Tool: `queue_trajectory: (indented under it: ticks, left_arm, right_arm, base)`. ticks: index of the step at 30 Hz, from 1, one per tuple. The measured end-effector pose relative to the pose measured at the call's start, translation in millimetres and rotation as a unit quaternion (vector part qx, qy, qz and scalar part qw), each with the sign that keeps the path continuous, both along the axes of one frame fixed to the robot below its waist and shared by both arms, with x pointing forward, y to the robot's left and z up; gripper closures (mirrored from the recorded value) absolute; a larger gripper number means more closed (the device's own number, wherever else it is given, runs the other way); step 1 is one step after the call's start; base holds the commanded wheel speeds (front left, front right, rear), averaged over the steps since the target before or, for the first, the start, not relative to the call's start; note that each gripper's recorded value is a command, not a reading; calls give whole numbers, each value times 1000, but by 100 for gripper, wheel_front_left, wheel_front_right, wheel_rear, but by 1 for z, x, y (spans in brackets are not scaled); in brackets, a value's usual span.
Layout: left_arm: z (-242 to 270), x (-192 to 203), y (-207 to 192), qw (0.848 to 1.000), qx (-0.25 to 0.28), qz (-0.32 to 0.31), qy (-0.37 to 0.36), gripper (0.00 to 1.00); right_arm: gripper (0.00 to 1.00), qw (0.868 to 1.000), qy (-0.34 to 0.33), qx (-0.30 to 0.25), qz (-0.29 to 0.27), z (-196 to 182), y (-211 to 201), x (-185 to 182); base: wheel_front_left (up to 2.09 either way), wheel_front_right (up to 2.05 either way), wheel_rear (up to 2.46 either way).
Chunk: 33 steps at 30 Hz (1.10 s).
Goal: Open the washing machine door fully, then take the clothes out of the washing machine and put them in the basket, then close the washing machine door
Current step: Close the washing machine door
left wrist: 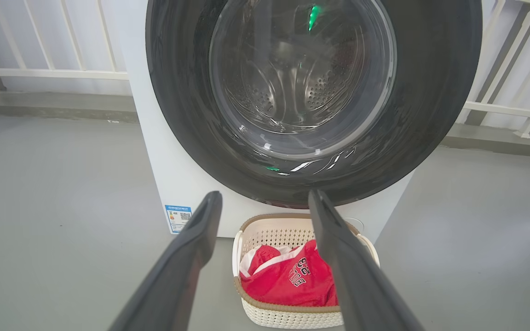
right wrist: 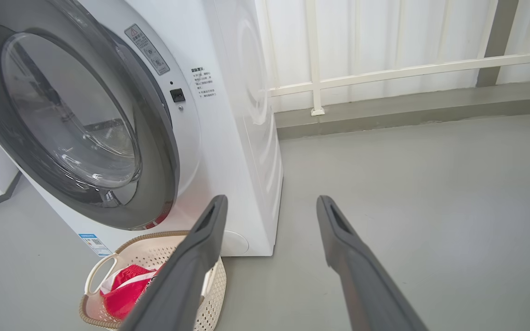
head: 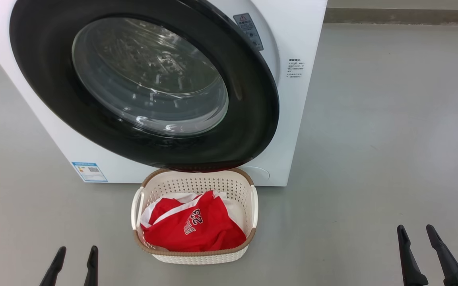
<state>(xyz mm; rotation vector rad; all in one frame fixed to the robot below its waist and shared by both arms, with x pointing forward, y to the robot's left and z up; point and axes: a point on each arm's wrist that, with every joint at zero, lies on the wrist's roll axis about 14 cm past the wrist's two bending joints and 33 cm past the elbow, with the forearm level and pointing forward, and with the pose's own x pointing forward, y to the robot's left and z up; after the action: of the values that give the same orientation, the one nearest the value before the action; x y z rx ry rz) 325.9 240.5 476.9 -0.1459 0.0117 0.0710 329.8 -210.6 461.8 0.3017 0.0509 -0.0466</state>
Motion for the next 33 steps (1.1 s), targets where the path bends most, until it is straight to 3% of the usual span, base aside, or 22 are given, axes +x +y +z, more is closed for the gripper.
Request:
queue_trajectory:
  ticks: [1, 2, 3, 4, 19, 33]
  left_arm:
    - [0, 0, 0, 1000, 1, 0, 0, 0]
    - [0, -1, 0, 1000, 2, 0, 0, 0]
    - [0, -1, -1, 1000, 2, 0, 0, 0]
    - [0, -1, -1, 1000, 2, 0, 1, 0]
    - [-6, -16, -1, 1000, -6, 18, 9, 0]
    - [-3, -24, 3, 999, -19, 44, 3, 0]
  right_arm:
    - [2, 1000, 0, 0, 1, 0, 1, 0]
    - [55, 1000, -1, 0, 3, 1, 2, 1]
    - [85, 1000, -2, 0, 5, 1, 3, 2]
    - [100, 1000, -4, 1, 8, 2, 5, 3]
    - [100, 990, -70, 26, 123, 41, 86, 61]
    - [100, 966, -126, 44, 222, 84, 170, 113]
  base:
    - [0, 0, 0]
    - [0, 0, 0]
    - [0, 0, 0]
    - [0, 0, 0]
    - [0, 0, 0]
    - [0, 0, 0]
